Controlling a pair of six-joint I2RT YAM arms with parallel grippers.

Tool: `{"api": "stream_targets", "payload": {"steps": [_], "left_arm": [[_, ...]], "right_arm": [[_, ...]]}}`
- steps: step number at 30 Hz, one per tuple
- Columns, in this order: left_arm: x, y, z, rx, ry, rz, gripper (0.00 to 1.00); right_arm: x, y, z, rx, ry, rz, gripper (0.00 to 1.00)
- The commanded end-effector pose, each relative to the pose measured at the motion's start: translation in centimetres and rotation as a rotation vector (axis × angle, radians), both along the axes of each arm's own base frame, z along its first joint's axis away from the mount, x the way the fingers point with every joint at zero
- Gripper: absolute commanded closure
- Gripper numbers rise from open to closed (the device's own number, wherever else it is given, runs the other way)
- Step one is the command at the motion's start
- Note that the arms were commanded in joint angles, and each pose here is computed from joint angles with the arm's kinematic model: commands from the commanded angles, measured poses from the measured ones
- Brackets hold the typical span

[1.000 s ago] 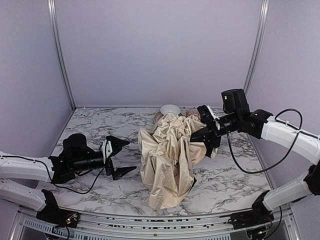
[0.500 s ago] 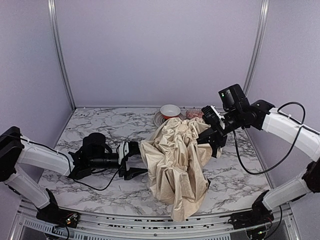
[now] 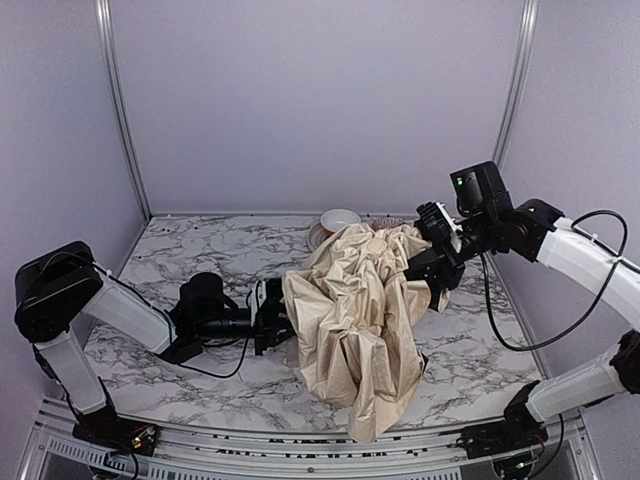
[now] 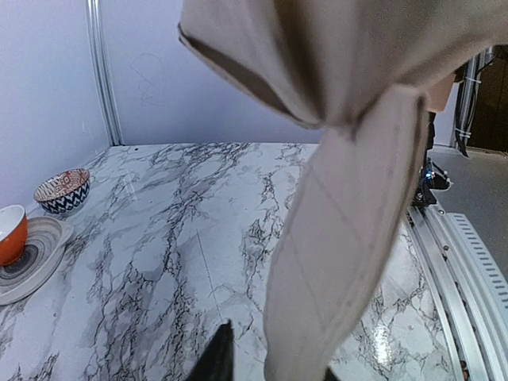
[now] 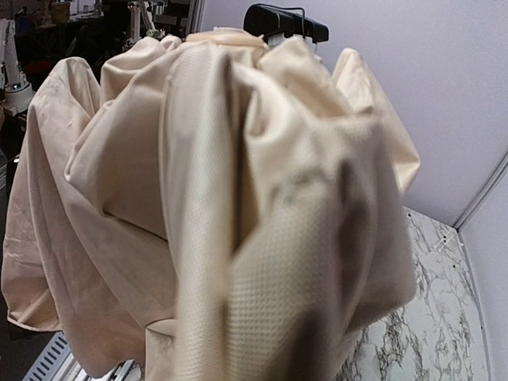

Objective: Put away the umbrella

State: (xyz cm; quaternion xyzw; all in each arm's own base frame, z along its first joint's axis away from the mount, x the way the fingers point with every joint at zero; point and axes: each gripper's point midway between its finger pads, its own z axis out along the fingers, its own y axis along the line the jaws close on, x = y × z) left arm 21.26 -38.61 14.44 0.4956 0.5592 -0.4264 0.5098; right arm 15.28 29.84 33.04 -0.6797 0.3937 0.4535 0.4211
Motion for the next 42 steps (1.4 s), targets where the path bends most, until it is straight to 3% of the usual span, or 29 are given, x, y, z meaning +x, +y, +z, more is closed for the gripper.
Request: {"api": "stream_targets", "payload": {"steps": [1,9,19,22,27,31,36,42], "left_arm": [[1.6,1.1,1.0,-0.064,-0.070,0.107,1.00],[7.8,3.5,0.3,0.082,-0.276,0.347,1.00],[10.8,4.3,3.5,0.195,-0.492,0.405,1.00],[10.4,4.2,3.6,0.216,-0.468,0.373,1.00],[6.9,3.8,2.1,0.214,-0.261,0.233,1.00],[4.6,4.0,0.4,0.218,-0.173,0.204,1.00],[2.5,2.9,-0.6,0.229,-0.168,0.151,1.00],[4.3,2.9,-0.5,0.252,-0.246,0.198,1.00]], "right_arm": [[-1.0,-0.4,2.2,0.052,-0.038,0.018,1.00],[-2.3,1.4,0.4,-0.045,-0.049,0.015,1.00],[-2.3,4.0,-3.7,-0.212,-0.015,-0.022,1.00],[-2.2,4.1,-3.8,-0.221,-0.019,-0.014,1.00],[3.3,3.8,0.2,-0.069,-0.061,-0.312,1.00],[6.8,1.1,4.0,0.059,-0.023,-0.428,1.00],[7.8,1.3,6.2,0.080,-0.077,-0.436,1.00],[8.5,1.4,7.3,0.070,-0.150,-0.446,1.00]]}}
